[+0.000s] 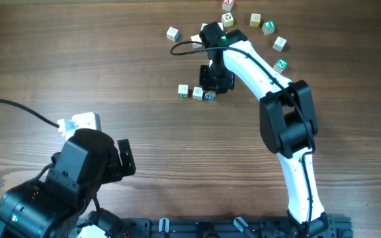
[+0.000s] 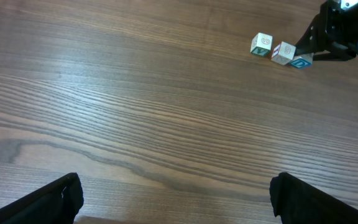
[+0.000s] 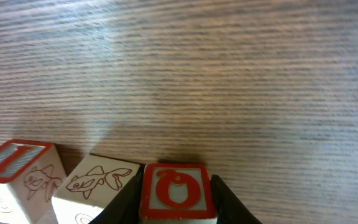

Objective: Form a horizontal line

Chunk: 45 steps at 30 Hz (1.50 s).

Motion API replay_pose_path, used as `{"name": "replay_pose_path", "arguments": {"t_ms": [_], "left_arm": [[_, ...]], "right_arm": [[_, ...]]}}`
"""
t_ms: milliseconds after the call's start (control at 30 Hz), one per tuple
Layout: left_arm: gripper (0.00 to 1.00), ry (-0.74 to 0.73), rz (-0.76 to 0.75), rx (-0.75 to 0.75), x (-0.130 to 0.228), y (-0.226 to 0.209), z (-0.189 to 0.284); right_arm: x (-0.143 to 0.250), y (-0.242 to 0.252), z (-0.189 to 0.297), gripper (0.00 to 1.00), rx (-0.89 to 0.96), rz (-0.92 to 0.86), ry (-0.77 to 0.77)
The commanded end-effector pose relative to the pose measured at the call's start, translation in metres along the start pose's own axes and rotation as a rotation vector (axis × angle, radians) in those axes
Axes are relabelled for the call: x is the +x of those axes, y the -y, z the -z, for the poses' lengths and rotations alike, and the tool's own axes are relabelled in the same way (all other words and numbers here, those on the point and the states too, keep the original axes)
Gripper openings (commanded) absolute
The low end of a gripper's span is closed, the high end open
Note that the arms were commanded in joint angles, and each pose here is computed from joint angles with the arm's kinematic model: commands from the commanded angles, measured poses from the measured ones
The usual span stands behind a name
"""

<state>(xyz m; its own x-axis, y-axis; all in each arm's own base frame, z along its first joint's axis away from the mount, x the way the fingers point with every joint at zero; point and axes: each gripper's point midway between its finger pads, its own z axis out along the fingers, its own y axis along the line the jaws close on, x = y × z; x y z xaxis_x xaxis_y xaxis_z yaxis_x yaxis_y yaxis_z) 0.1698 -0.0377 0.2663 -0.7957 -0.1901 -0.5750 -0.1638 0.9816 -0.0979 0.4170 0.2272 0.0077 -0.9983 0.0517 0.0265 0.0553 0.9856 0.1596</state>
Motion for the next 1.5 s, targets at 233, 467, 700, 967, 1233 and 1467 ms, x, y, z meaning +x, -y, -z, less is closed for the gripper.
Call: {"name": "replay_pose_path", "arguments": {"t_ms": [233, 467, 700, 967, 1233, 1467], "left_arm": [[1.0, -0.002, 0.022, 0.001, 0.0, 0.0, -0.001], [1.0, -0.002, 0.022, 0.001, 0.001, 0.0, -0.001], [1.0, -0.002, 0.022, 0.001, 0.001, 0.0, -0.001], [1.0, -0.002, 0.022, 0.001, 0.0, 0.0, -0.001], [1.0, -0.002, 0.022, 0.001, 0.001, 0.0, -0.001], [1.0, -0.002, 0.022, 0.001, 0.001, 0.0, -0.001]], "right_arm": [[-0.003, -0.007, -0.005, 0.26, -0.014, 0.123, 0.01], [-0.004, -0.002, -0.005, 0.53, 0.016, 0.116, 0.016], [-0.008, 0.003, -0.004, 0.57, 0.04, 0.061, 0.034], [-0.018, 0.005, 0.002, 0.57, 0.048, 0.056, 0.071], [-0.046, -0.008, 0.045, 0.52, -0.001, 0.061, 0.171], [-0.03, -0.01, 0.053, 0.06, -0.01, 0.011, 0.12]]}}
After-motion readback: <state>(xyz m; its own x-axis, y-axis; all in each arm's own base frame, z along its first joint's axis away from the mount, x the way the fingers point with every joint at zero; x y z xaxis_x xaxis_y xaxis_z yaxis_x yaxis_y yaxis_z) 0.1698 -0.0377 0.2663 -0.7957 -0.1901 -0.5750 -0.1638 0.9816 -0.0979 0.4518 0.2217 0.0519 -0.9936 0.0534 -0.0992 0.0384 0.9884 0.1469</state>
